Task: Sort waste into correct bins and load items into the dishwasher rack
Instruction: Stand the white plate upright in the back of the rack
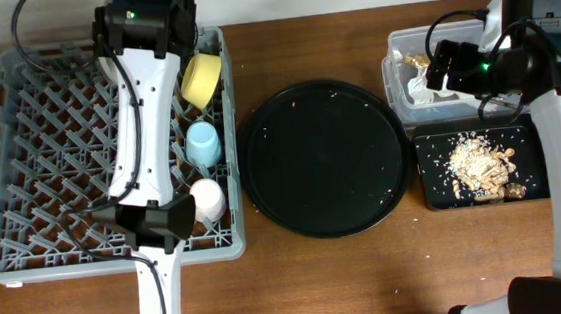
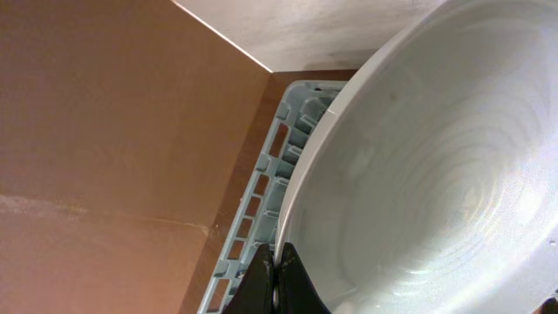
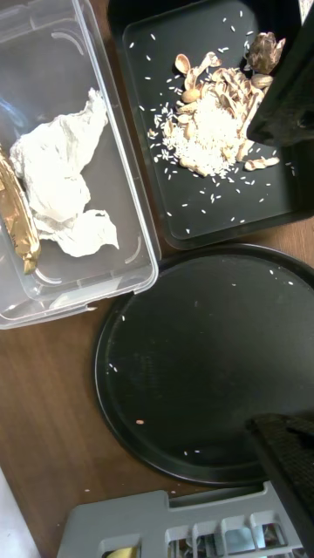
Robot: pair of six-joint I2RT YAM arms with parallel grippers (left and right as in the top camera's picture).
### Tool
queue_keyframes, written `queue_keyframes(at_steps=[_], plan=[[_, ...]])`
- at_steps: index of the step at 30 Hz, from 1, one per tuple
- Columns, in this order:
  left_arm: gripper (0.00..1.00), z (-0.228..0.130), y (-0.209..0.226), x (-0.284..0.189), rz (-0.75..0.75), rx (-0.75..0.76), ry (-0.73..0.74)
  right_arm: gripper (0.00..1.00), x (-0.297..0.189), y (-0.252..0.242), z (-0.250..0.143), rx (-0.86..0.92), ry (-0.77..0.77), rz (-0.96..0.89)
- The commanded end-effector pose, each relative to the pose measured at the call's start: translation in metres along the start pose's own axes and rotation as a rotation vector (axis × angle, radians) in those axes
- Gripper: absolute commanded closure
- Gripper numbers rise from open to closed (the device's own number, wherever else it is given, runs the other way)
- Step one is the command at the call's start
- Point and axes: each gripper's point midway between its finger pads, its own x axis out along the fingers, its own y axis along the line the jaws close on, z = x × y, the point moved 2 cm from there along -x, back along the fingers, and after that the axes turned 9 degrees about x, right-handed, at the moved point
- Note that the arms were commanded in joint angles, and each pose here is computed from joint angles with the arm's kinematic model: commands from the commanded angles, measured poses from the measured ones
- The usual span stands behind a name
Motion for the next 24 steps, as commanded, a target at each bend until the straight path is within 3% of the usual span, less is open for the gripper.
queue_keyframes(at_steps=[1,24], plan=[[1.00,-0.001,-0.004,0.014,0.049,-0.044,0.022,0.02,0.001,-0.002,0.002,-0.010,-0.006,-0.013],[1.00,-0.010,-0.072,0.066,-0.004,0.032,0.098,0.01,0.001,-0.006,0.001,-0.009,-0.007,-0.037]])
